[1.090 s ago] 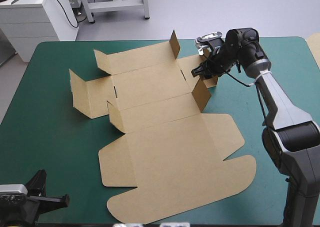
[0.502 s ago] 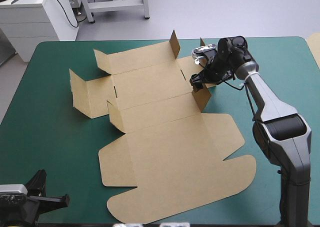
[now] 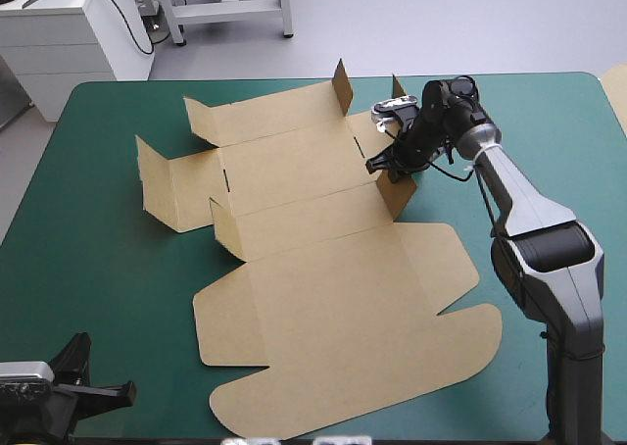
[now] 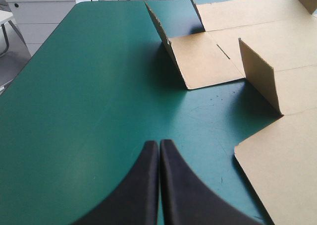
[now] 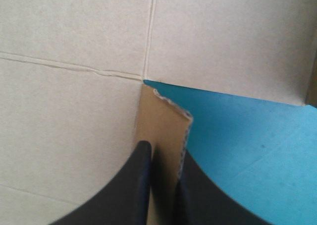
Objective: Fold the box
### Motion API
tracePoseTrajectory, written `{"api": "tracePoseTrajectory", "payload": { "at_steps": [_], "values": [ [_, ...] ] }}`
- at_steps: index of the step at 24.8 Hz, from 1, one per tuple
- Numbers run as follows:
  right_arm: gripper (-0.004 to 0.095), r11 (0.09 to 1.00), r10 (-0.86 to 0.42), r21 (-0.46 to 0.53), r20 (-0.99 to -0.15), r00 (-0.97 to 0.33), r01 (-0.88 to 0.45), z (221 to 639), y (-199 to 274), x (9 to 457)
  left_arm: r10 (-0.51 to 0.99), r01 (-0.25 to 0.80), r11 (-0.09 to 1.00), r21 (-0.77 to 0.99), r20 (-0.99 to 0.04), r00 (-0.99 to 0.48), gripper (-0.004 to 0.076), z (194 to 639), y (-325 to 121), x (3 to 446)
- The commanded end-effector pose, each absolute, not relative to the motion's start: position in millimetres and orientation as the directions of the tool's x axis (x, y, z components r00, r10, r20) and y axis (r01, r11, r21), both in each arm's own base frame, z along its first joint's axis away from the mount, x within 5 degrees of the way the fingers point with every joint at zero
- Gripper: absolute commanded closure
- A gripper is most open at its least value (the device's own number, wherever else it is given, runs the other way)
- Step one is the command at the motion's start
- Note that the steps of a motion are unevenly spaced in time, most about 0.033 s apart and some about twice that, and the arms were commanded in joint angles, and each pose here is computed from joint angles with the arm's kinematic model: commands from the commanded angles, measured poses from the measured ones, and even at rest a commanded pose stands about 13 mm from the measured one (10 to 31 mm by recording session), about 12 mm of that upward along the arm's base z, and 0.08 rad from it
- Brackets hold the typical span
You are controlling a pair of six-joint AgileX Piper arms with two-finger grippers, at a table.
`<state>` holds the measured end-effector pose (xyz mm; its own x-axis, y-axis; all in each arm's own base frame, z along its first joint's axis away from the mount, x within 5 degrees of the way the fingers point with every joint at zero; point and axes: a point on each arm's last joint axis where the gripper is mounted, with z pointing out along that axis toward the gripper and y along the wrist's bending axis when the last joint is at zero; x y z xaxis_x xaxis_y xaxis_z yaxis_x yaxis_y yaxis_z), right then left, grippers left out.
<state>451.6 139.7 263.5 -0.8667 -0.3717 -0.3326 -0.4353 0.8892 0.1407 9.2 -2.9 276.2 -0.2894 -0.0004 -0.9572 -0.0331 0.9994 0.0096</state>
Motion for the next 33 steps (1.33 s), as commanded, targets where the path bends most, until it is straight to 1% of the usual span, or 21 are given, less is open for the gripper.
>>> {"api": "tracePoseTrajectory", "payload": {
  "at_steps": [1,3,6,8,9,12,16,19,22,27,29,33],
  "values": [
    [0.0925,0.872,-0.382,0.143,-0.399,-0.834,-0.468,293.4,140.5,443.3,-0.008,-0.036,0.999,-0.002,-0.983,-0.184,0.0731,290.1,-3.4,7.1],
    [0.0929,0.853,-0.422,0.131,-0.397,-0.815,-0.505,290.8,142.0,442.3,-0.008,-0.036,0.999,-0.002,-0.983,-0.184,0.0731,290.1,-3.4,7.1],
    [0.0929,0.799,-0.516,0.078,-0.418,-0.747,-0.596,294.2,142.7,442.8,-0.008,-0.036,0.999,-0.002,-0.983,-0.184,0.0731,290.1,-3.4,7.1],
    [0.0929,0.733,-0.603,0.013,-0.451,-0.658,-0.680,303.5,143.4,444.0,-0.008,-0.036,0.999,-0.002,-0.983,-0.184,0.0731,290.1,-3.4,7.1],
    [0.0929,0.718,-0.619,-0.004,-0.461,-0.636,-0.696,306.9,143.5,444.5,-0.008,-0.036,0.999,-0.002,-0.983,-0.184,0.0731,290.1,-3.4,7.1],
    [0.0929,0.601,-0.726,-0.118,-0.495,-0.478,-0.790,324.6,146.7,445.1,-0.008,-0.036,0.999,-0.002,-0.983,-0.184,0.0731,290.1,-3.4,7.1],
    [0.0929,0.483,-0.804,-0.220,-0.494,-0.330,-0.848,337.0,152.0,443.9,-0.008,-0.036,0.999,-0.002,-0.983,-0.184,0.0731,290.1,-3.4,7.1],
    [0.0929,0.379,-0.851,-0.285,-0.482,-0.211,-0.880,345.1,162.3,438.3,-0.008,-0.036,0.999,-0.002,-0.983,-0.184,0.0731,290.1,-3.4,7.1],
    [0.0929,0.293,-0.877,-0.327,-0.466,-0.116,-0.899,349.3,177.1,432.0,-0.008,-0.036,0.999,-0.002,-0.983,-0.184,0.0731,290.1,-3.4,7.1],
    [0.0929,0.092,-0.909,-0.409,-0.406,0.090,-0.908,355.1,205.5,416.0,-0.008,-0.036,0.999,-0.002,-0.983,-0.184,0.0731,290.1,-3.4,7.1],
    [0.0929,0.068,-0.907,-0.416,-0.404,0.117,-0.907,357.2,213.1,410.9,-0.008,-0.036,0.999,-0.002,-0.983,-0.184,0.0731,290.1,-3.4,7.1],
    [0.0929,-0.038,-0.900,-0.457,-0.371,0.229,-0.889,362.1,224.4,402.1,-0.008,-0.036,0.999,-0.002,-0.983,-0.184,0.0731,290.1,-3.4,7.1]
  ]
}}
